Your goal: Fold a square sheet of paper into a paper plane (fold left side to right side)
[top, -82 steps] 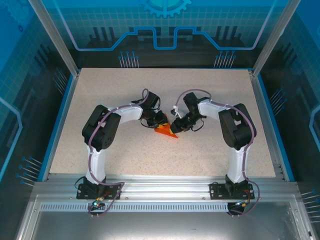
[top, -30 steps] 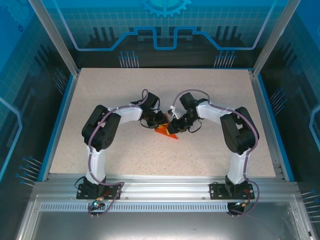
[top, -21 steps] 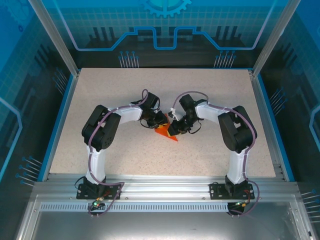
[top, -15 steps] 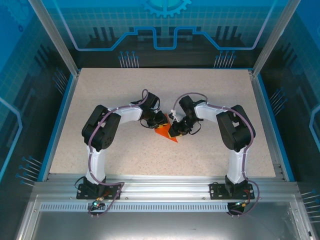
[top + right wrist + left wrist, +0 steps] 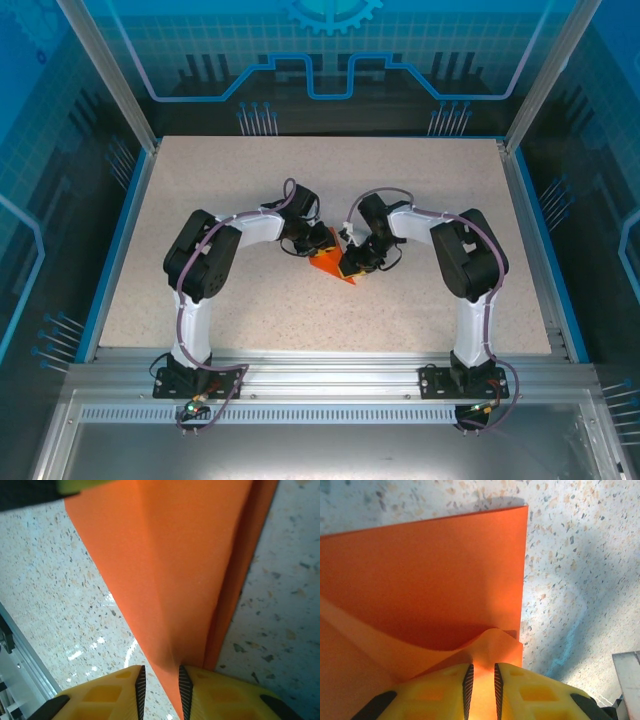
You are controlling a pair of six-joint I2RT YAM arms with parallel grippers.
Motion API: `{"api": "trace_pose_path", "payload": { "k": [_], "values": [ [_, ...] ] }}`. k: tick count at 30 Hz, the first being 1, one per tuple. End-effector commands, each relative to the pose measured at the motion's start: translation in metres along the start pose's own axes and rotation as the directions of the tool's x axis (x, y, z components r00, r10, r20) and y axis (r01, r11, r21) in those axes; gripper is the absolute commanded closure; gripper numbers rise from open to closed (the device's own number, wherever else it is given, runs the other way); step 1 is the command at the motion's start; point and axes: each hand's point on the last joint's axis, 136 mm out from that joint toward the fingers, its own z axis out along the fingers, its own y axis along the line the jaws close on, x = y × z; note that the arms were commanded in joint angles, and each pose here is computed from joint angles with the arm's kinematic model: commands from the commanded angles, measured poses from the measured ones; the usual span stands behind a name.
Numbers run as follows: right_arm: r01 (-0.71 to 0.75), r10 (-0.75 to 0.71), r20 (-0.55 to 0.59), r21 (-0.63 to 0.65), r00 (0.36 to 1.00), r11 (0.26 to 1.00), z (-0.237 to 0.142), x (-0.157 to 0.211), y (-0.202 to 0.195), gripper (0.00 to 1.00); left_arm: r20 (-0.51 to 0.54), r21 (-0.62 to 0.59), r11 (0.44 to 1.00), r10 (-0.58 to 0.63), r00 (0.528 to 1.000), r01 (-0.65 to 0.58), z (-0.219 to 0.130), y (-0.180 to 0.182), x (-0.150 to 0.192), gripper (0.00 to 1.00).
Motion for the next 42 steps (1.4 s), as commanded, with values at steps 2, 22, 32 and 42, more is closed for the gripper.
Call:
{"api": "trace_pose_path", "payload": {
  "k": [2,22,32,42],
  "values": [
    [-0.136,0.149,-0.139,0.105,0.979,0.985,0.019,0.042,-0.032,0.76,0.012,-0.092,0.995,-0.042,0.999,0.043,0.0,0.032,-0.007,0.76],
    [-0.17,0.189,-0.142,0.139,0.972,0.976,0.02,0.054,-0.041,0.85,0.104,-0.096,0.991,-0.084,0.991,0.094,-0.028,0.064,-0.084,0.74],
    [-0.172,0.188,-0.125,0.131,0.974,0.976,0.021,0.049,-0.04,0.87,0.195,-0.03,1.0,0.014,0.981,-0.009,-0.092,0.029,-0.093,0.74],
    [-0.171,0.189,-0.122,0.141,0.974,0.975,0.02,0.048,-0.042,0.87,0.114,0.059,0.987,0.142,0.983,-0.15,-0.073,-0.03,0.001,0.74]
  ]
}}
